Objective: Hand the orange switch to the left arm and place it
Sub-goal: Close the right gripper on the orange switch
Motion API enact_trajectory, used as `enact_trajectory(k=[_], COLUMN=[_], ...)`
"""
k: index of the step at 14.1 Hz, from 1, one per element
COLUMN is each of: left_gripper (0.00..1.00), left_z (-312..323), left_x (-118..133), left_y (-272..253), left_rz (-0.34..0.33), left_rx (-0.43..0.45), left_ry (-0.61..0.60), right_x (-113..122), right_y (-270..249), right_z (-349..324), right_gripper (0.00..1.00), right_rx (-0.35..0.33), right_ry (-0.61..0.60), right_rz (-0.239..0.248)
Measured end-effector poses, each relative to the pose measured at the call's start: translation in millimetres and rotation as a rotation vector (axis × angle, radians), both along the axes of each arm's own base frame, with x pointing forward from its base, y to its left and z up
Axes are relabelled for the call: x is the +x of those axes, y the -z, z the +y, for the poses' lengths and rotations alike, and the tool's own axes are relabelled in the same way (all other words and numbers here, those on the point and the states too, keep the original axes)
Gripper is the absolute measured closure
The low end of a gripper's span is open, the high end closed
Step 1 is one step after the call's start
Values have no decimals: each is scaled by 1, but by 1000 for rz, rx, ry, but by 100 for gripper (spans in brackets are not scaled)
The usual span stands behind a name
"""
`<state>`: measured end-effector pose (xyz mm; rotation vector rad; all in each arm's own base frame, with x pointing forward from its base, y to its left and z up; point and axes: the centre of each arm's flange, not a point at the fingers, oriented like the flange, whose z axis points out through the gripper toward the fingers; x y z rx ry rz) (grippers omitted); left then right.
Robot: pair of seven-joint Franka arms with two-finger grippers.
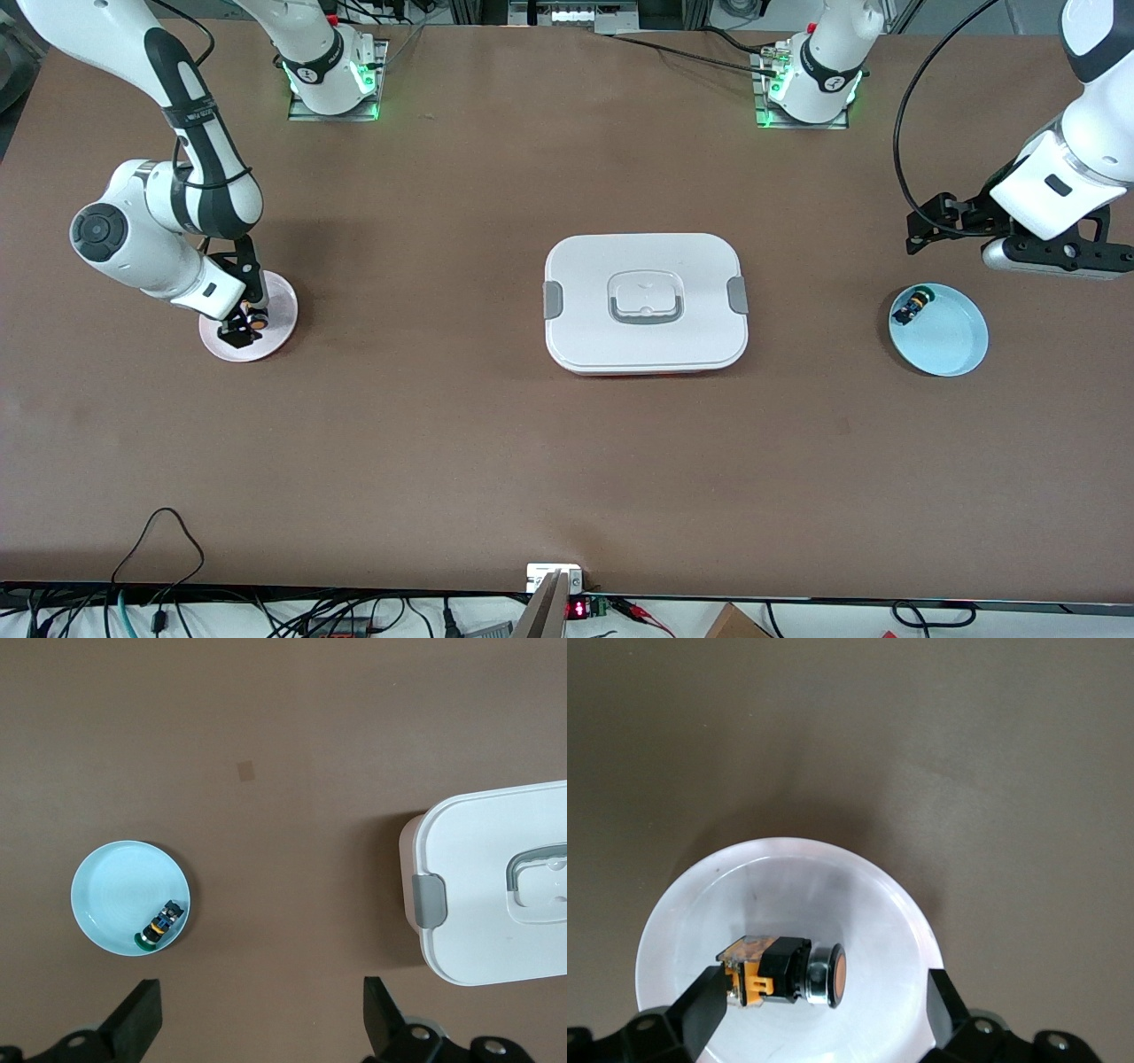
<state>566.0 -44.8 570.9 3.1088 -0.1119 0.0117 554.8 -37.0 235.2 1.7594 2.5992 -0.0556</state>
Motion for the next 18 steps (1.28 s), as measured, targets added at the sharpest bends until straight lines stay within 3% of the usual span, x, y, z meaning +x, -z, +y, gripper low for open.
enact_trajectory(k=[4,9,18], left_gripper=[0,0,0], left_z=[0,0,0], left_x=[0,0,0], left_y=[0,0,1], left_rz=[0,0,1], left_rx=[0,0,0], left_ry=[0,0,0], right_x=[-11,-21,-23], right_y=[13,31,40], right_z=[-2,-30,-35], right_gripper=[0,0,0], right_rx=[-3,-3,-1], right_ry=[-35,-11,-18], right_rz=[-10,16,22])
